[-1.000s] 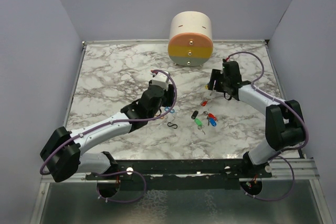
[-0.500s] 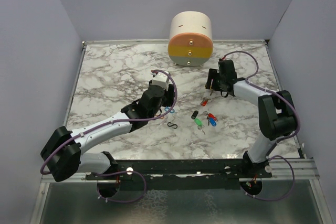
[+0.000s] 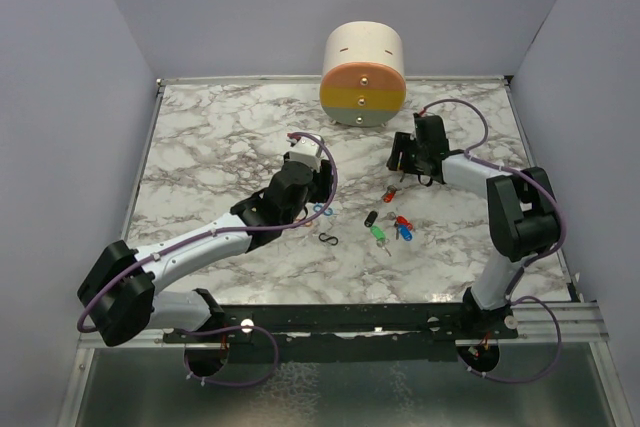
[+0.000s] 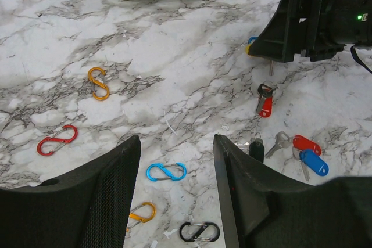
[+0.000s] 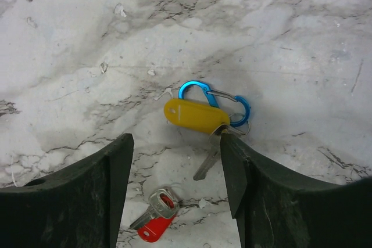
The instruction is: Put the keys on the keyring
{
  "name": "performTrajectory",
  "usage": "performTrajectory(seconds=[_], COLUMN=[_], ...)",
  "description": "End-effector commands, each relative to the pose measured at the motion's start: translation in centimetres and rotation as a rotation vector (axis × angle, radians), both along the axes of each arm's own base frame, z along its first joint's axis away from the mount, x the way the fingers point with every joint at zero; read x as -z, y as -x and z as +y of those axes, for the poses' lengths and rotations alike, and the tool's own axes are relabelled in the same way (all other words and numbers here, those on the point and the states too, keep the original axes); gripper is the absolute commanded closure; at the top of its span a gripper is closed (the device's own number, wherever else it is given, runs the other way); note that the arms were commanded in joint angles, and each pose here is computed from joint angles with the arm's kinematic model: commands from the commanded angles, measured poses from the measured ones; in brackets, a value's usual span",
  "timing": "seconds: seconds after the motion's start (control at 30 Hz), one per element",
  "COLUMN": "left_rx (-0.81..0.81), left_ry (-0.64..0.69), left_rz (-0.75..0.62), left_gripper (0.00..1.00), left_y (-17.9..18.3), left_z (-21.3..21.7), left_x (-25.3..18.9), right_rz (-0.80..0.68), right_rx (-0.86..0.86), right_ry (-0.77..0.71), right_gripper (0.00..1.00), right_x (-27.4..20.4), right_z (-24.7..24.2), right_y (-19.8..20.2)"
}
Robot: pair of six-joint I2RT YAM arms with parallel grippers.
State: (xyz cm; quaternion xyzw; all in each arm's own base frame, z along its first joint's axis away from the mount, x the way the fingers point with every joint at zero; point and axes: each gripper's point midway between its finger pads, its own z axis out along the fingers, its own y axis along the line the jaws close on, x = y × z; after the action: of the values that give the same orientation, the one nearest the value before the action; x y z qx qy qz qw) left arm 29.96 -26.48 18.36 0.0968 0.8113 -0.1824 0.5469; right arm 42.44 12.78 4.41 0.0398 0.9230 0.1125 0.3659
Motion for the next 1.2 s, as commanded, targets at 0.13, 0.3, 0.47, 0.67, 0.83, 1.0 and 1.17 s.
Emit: performTrajectory(seconds=[0.13,0.3,0.47,0.67,0.83,1.0,1.17], left_rx=[0.007,0.005,0.006,0.002,0.005,0.006,0.009], left_ry=[0.013,0.009,0.008,0.007,0.01,0.014,0.016], left_rz=[-0.009,-0.006,-0.005,-0.005,-0.004,-0.005,-0.005], left_gripper=[0.45,0.45,0.45,0.45,0.45,0.45,0.45], left_y=[-0.3,-0.3,-0.3,-0.3,-0.3,-0.2,-0.1], left_z=[-0.3,-0.3,-0.3,-0.1,-0.2,-0.2,-0.2], left_x=[-0.1,0.1,0.1,0.2,0.1,0.0,0.1], right_rz=[-0.061,-0.034,-0.001,0.037,0.058,0.066,0.025], right_rx=[-0.12,-0.127,-0.112,-0.084,-0.041,0.077,0.197], right_ry=[-0.118,-0.137,-0.132,-0.114,-0.069,0.041,0.11], right_gripper=[0.39,0.4,0.39,0.39,0.38,0.32,0.32], right_x=[-1.8,-0.8,0.2,1.1,1.6,1.7,0.1], right_z=[3.0,3.3,3.2,2.7,1.6,-1.6,-4.9], right_y=[-0.4,0.1,0.3,0.6,1.0,1.0,0.8])
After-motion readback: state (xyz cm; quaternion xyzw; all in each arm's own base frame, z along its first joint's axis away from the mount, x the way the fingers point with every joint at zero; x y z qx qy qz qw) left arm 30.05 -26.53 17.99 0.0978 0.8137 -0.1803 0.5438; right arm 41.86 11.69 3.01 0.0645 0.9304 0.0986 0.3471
